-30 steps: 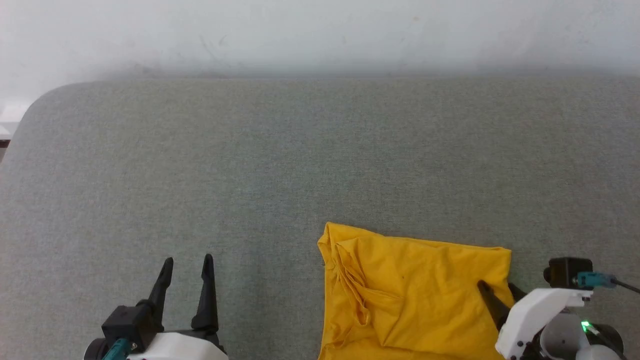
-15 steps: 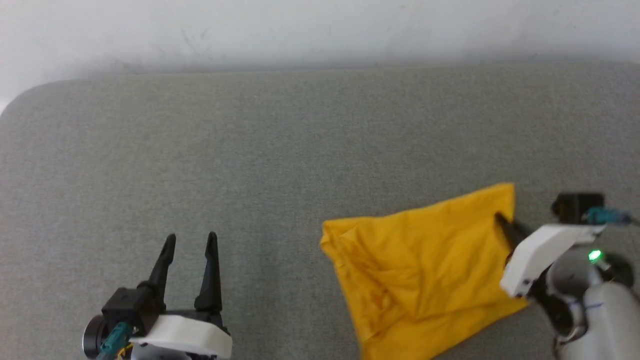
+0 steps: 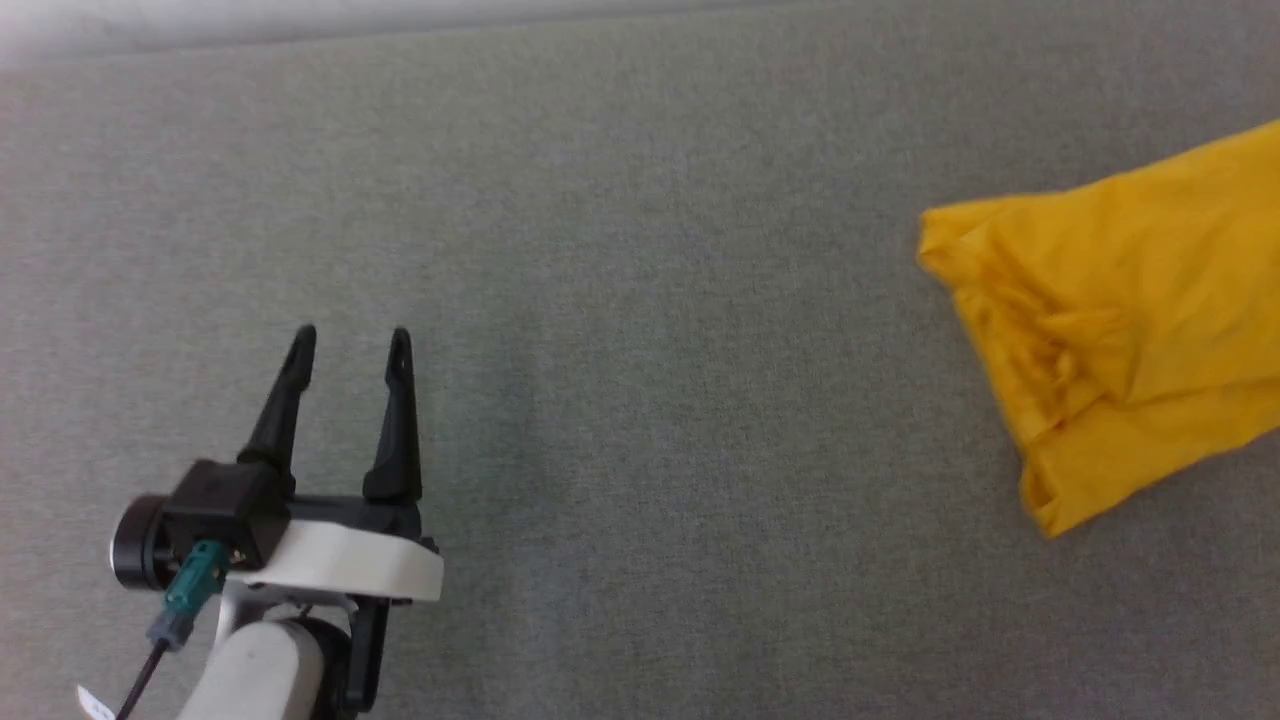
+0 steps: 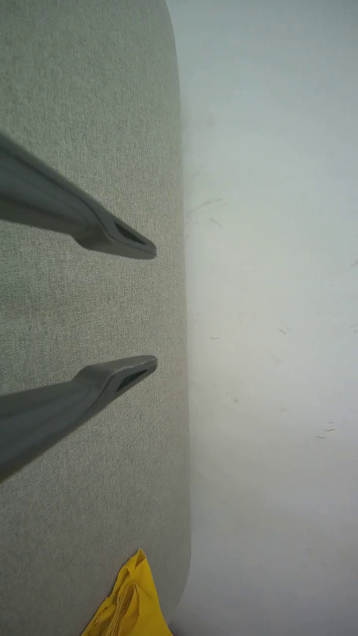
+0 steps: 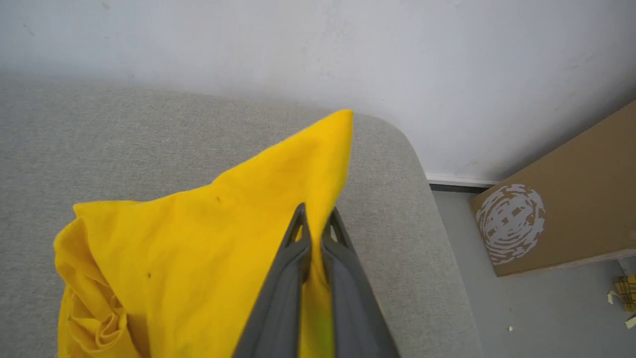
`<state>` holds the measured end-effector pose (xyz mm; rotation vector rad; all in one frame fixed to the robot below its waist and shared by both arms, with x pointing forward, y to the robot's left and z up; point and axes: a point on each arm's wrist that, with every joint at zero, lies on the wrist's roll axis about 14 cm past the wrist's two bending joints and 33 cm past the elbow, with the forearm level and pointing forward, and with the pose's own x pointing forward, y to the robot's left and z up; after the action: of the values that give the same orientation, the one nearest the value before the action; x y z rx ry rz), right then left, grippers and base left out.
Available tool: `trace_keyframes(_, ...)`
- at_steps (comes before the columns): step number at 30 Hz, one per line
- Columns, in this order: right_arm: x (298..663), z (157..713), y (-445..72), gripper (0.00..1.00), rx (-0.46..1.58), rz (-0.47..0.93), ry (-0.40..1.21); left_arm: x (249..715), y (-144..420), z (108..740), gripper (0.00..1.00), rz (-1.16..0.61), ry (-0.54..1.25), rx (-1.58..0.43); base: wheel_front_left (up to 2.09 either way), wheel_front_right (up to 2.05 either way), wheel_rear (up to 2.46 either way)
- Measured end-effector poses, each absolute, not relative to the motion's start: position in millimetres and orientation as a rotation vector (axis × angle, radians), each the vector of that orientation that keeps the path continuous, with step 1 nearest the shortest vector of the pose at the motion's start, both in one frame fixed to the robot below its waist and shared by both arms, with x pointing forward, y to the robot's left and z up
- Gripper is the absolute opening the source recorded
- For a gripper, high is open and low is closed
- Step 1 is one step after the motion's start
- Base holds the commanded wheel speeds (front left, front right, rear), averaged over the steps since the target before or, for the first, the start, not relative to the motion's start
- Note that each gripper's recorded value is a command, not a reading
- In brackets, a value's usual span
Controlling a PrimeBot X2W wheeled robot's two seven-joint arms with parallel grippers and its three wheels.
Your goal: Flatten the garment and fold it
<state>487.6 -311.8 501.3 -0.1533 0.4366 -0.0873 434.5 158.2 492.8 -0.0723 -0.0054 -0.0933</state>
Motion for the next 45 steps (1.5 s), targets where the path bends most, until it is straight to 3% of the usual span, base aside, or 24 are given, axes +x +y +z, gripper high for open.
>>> trace_keyframes(13, 501.7, 490.7, -428.3, 0.0, -0.341, -0.334, 0.522, 473.7, 134.6, 455.6, 1.0, -0.156, 0.054, -0.048, 0.0, 0.0, 0.0)
trace_keyframes(23, 499.4, 445.6, -453.0, 0.0, -0.394, -0.38, 0.598, 485.4, 126.7, 444.8, 1.0, -0.171, 0.045, -0.063, 0.0, 0.0, 0.0)
trace_keyframes(24, 499.0, 442.1, -453.6, 0.04, -0.4, -0.379, 0.603, 486.3, 126.6, 445.0, 1.0, -0.171, 0.043, -0.064, 0.0, 0.0, 0.0)
trace_keyframes(28, 498.6, 438.7, -457.0, 0.5, -0.408, -0.385, 0.598, 490.0, 133.1, 453.9, 1.0, -0.137, 0.004, -0.071, 0.0, 0.0, 0.0)
trace_keyframes(29, 498.0, 439.1, -458.0, 0.82, -0.408, -0.388, 0.596, 490.6, 133.6, 456.2, 1.0, -0.133, -0.004, -0.074, 0.0, 0.0, 0.0)
trace_keyframes(30, 496.4, 438.8, -459.4, 1.0, -0.411, -0.391, 0.598, 491.3, 133.9, 458.2, 1.0, -0.131, -0.012, -0.076, 0.0, 0.0, 0.0)
trace_keyframes(39, 486.7, 443.3, -453.1, 1.0, -0.349, -0.396, 0.543, 490.5, 130.6, 475.5, 1.0, -0.133, -0.059, -0.084, 0.0, 0.0, 0.0)
trace_keyframes(45, 467.4, 434.9, -422.6, 1.0, -0.21, -0.36, 0.475, 477.2, 131.1, 487.1, 1.0, -0.118, -0.072, -0.113, 0.0, 0.0, 0.0)
